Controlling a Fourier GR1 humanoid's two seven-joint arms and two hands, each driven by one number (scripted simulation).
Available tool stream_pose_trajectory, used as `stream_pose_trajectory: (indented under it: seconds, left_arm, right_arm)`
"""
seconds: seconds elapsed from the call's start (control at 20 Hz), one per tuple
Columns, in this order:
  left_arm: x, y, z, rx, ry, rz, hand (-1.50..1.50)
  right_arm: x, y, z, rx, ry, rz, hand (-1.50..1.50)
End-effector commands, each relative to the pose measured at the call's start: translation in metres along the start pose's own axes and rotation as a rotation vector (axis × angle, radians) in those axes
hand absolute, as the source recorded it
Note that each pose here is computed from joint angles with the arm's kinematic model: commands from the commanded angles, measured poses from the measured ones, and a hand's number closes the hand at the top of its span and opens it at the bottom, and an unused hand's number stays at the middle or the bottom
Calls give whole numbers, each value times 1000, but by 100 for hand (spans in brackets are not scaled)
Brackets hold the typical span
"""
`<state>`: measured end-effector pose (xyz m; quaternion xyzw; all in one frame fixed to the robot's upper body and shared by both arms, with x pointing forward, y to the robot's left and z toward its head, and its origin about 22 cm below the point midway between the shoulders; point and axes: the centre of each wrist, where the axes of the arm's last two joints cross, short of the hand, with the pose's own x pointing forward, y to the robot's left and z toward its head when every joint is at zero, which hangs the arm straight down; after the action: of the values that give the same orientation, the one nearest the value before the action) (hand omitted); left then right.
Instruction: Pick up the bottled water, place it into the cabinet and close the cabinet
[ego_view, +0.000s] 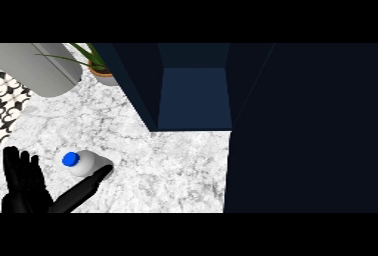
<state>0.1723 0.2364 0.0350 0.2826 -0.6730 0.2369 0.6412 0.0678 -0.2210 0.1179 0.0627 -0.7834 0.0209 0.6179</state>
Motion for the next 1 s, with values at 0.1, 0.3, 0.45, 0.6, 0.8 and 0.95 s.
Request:
stream_pose_trajectory:
  seconds: [0.1,0.3,0.45,0.6,0.8,0.95]
  left_arm:
    - [-64,16,-10,28,25,8,-150]
    - [-74,29,-26,76,32,34,-150]
    - [-102,21,-24,79,45,44,-150]
    - [-122,17,-17,88,51,26,-150]
    - [-152,28,-17,81,67,69,-150]
    - [-153,20,-9,-16,77,136,-150]
  right_arm:
    - [18,-1,14,-7,-37,10,-150]
    - [18,0,20,4,-35,20,-150]
    - [42,-1,22,34,-48,25,-150]
    - [38,1,27,15,-31,15,-150]
    - [34,-1,35,28,-25,2,-150]
    - [22,-12,39,22,-14,3,-150]
